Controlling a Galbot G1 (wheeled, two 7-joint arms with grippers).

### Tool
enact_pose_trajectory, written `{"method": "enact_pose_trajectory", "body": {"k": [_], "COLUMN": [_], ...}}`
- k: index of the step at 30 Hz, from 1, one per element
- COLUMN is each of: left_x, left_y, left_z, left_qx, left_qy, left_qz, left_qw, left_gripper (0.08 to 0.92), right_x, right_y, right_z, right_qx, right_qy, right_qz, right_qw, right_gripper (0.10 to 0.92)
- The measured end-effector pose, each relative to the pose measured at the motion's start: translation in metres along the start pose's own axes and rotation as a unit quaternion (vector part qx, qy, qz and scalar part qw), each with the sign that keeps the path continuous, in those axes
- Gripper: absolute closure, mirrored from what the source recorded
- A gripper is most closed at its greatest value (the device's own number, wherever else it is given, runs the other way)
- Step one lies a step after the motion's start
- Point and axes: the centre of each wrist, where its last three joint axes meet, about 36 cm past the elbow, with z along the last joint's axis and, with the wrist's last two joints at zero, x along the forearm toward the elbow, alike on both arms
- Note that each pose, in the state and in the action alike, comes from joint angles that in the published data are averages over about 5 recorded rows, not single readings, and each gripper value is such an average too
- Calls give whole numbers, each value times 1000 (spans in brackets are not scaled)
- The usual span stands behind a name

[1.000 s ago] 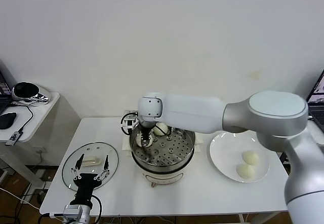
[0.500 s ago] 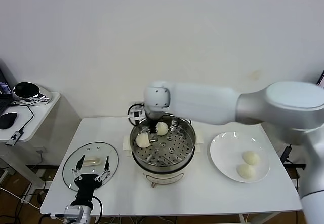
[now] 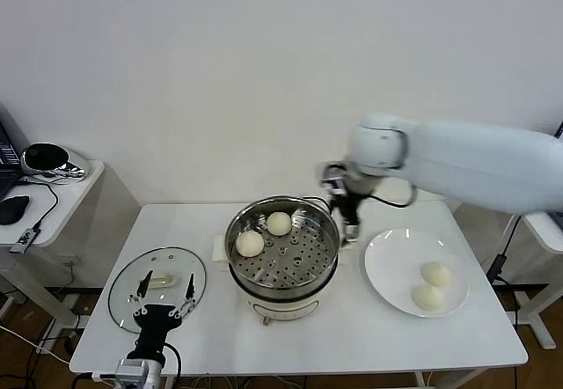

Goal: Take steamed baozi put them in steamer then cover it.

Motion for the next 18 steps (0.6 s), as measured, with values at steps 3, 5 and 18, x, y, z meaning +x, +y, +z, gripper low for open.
{"method": "enact_pose_trajectory", "body": {"k": [3, 5, 18], "left_x": [1, 2, 8], "left_y": [-1, -1, -1], "left_z": [2, 2, 3], "left_qx": [-2, -3, -9], "left_qy": [2, 3, 7], "left_qz": [0, -1, -7], "left_qw": [1000, 1000, 1000], "left_gripper": [177, 177, 177], "right_x": [-5, -12, -77], "right_y": [15, 25, 72], "right_z": [35, 55, 134], "right_qx": [-5, -6, -10], "right_qy": [7, 12, 41], "right_qz": [-1, -1, -13], "right_qw": [1000, 1000, 999], "right_gripper": [200, 200, 200]}}
